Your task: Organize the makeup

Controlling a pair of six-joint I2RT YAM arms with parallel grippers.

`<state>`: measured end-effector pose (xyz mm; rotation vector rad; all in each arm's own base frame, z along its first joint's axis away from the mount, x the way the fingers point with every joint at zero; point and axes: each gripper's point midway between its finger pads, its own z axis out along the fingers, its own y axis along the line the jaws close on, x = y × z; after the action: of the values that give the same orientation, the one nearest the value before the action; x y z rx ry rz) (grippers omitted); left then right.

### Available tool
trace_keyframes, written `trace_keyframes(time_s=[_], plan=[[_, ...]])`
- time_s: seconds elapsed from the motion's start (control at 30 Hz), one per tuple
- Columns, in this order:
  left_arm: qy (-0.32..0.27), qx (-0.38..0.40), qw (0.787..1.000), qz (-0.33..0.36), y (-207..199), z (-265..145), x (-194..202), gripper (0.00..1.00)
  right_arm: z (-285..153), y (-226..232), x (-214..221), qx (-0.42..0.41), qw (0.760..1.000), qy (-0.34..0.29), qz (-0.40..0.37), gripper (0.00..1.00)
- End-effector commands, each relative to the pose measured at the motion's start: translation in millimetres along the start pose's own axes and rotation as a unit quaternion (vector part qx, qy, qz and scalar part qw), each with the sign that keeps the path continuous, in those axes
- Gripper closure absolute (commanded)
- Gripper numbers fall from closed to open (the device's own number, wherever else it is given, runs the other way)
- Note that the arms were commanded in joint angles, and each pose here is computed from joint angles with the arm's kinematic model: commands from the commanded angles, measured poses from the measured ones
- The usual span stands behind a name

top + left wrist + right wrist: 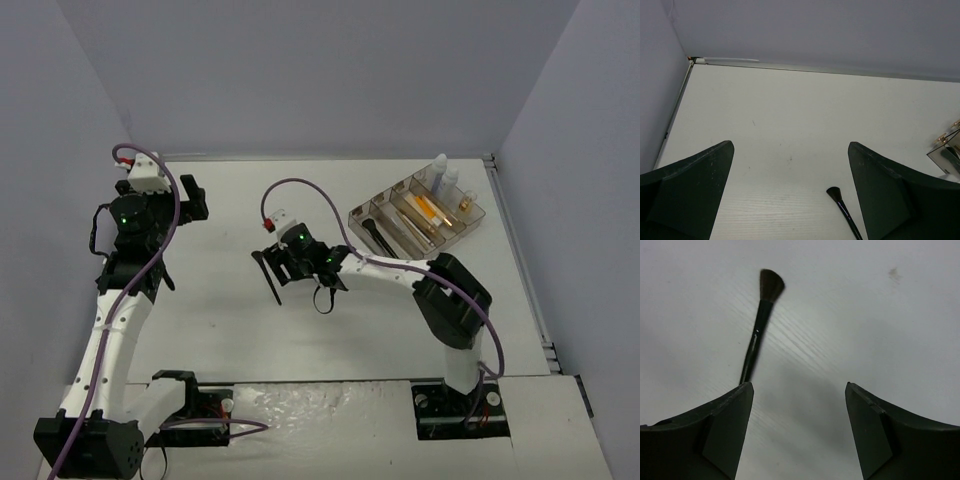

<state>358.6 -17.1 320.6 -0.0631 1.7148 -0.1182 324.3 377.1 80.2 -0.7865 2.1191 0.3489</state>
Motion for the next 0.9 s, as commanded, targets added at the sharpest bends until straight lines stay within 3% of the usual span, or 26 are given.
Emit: trace_keyframes(time_s=[0.0, 0.43, 0.73, 0.8, 0.87], plan=[[-0.061, 0.008, 0.998, 0.002, -3.8, -6.9, -40.0, 0.03, 23.2, 35.2, -38.6, 0.004, 0.998, -0.053, 0.023, 0.29], [-0.061, 0.012, 0.998, -0.003, -5.5, -6.8, -40.5, 0.03, 74.5, 54.3, 1.2, 0.000, 1.000, -0.010, 0.005, 0.40], [-0.060, 0.010, 0.998, -0.004, -4.3, -5.9, -39.8, 0.03, 68.9, 45.0, 27.2, -0.009, 1.000, 0.019, 0.001, 0.90], [-0.059, 0.009, 0.998, -0.004, -4.0, -5.5, -39.5, 0.03, 62.6, 38.1, 30.7, -0.010, 1.000, 0.024, 0.006, 0.98], [-0.059, 0.008, 0.998, -0.004, -3.5, -5.0, -39.1, 0.03, 53.5, 27.9, 34.5, -0.006, 1.000, 0.027, 0.006, 1.00]])
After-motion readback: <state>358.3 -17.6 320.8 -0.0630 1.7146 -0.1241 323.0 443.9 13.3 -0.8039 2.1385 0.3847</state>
